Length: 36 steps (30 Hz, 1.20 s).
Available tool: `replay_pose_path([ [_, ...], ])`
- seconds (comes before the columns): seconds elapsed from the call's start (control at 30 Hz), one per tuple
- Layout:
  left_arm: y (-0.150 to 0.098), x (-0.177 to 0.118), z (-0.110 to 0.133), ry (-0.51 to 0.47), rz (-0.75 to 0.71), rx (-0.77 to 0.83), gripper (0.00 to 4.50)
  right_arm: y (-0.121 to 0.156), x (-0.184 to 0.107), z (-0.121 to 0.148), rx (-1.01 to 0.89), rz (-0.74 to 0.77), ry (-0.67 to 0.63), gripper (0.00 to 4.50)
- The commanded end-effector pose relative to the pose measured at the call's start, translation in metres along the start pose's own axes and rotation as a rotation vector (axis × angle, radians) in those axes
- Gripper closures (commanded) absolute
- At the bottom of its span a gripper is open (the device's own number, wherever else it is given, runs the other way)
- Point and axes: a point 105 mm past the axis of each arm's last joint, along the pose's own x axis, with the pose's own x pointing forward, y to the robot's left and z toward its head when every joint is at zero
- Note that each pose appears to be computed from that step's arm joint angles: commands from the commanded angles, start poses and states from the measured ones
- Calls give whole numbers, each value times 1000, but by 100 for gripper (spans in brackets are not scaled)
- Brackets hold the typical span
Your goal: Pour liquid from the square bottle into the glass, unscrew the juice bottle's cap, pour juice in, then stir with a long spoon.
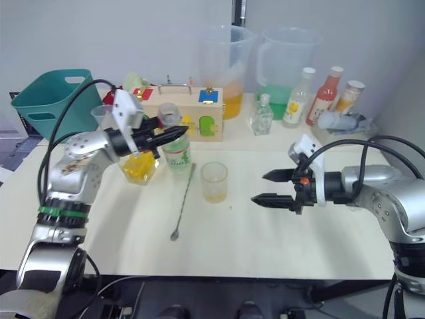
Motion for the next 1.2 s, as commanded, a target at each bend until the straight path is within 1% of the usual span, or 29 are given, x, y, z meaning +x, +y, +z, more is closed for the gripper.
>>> replay_pose_path([
  [0.03, 10, 10, 19, -62, 41, 160, 321, 8, -7, 8, -25, -27, -28, 2],
  [0.07, 12, 14, 16, -42, 59, 195, 321, 10, -8, 7, -19, -33, -29, 2],
  [0.1, 13, 20, 11, -9, 70, 262, 321, 12, -9, 5, -9, -44, -33, 2],
  [0.17, 12, 27, 2, 33, 59, 330, 321, 16, -10, 4, 4, -59, -42, 2],
  [0.3, 9, 37, -2, 37, 49, 451, 321, 22, -11, 3, 20, -76, -55, 2],
  [0.37, 1, 43, -7, 55, 18, 553, 321, 21, -14, 3, 20, -108, -67, 2],
  [0.43, -2, 48, -9, 48, 22, 605, 321, 21, -16, 5, 23, -123, -77, 2],
  [0.53, -2, 50, -9, 49, 41, 716, 321, 22, -17, 6, 24, -129, -82, 2],
  [0.67, -11, 50, -15, 38, 23, 834, 321, 23, -17, 6, 23, -138, -81, 2],
  [0.8, -16, 51, -19, 23, 19, 878, 321, 22, -18, 7, 21, -149, -81, 2],
  [0.93, -18, 49, -26, 32, 28, 923, 321, 22, -19, 8, 25, -158, -98, 2],
  [1.1, -22, 48, -36, 56, 1, 952, 321, 21, -22, 6, 31, -176, -89, 2],
  [1.2, -22, 47, -41, 78, 2, 938, 321, 22, -22, 6, 31, -174, -88, 2],
])
